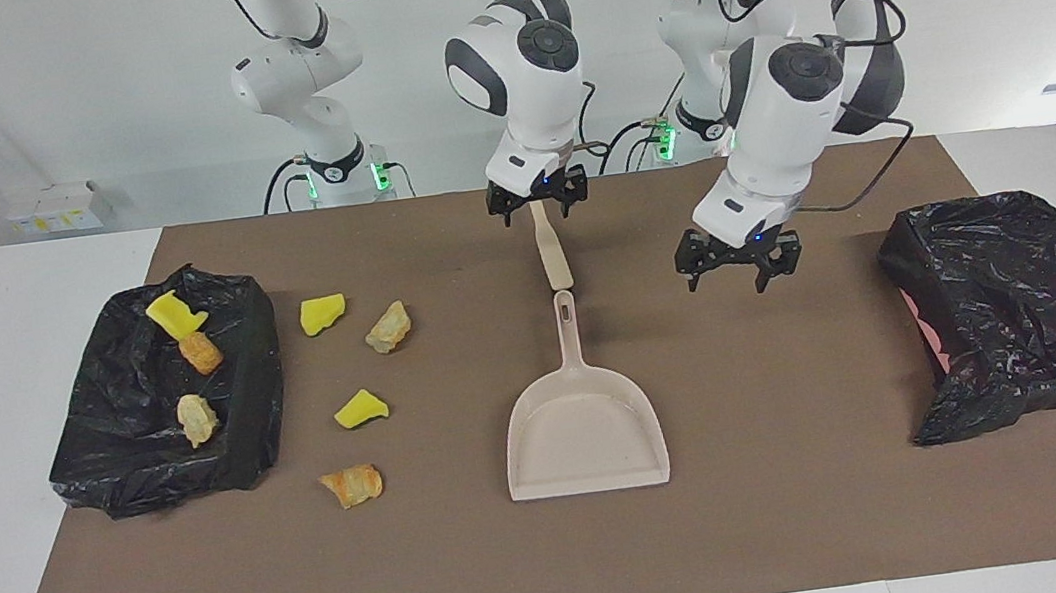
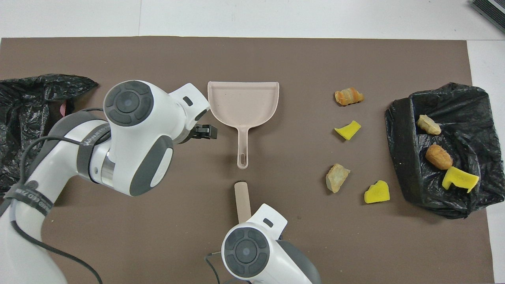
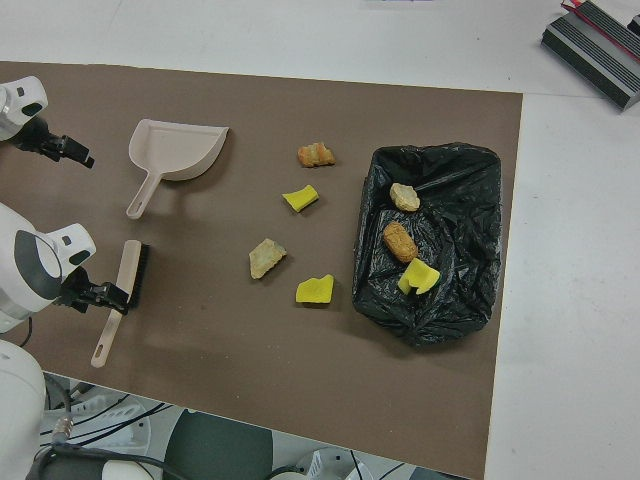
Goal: Sweep and dump trash in bin
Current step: 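Grasp the dustpan handle with the left gripper while the right gripper grasps the brush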
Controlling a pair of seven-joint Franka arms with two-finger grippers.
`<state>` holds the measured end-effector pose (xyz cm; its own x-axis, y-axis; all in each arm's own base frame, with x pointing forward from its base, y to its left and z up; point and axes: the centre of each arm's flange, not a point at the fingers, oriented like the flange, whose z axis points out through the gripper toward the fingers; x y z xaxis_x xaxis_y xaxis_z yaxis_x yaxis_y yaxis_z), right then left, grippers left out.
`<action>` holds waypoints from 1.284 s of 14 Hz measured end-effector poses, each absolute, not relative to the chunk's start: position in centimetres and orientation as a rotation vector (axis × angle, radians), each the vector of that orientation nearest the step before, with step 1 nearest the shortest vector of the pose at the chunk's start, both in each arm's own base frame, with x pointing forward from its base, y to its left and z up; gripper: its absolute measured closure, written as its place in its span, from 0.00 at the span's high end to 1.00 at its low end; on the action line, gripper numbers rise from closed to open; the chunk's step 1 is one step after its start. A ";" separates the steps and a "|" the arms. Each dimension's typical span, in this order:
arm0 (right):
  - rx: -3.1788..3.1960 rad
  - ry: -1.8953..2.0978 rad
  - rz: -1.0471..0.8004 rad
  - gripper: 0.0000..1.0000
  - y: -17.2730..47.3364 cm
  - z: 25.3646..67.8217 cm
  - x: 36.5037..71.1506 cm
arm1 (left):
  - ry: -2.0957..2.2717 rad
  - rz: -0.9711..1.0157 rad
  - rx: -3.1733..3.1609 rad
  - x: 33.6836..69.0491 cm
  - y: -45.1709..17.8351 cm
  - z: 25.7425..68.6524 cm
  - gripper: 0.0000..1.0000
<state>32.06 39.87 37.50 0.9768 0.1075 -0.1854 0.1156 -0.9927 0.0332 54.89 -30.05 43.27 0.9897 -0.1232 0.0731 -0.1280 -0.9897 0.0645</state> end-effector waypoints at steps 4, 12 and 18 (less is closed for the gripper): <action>3.049 0.170 -0.356 0.97 39.9 34.8 29.3 | -0.180 0.109 3.053 53.4 -35.1 41.6 1.00; 3.124 0.061 -0.451 0.56 40.2 34.4 28.9 | -0.136 0.072 3.057 52.7 -40.0 38.2 1.00; 3.128 0.044 -0.474 0.26 40.2 34.3 28.7 | -0.112 0.067 3.058 53.3 -41.4 37.1 0.72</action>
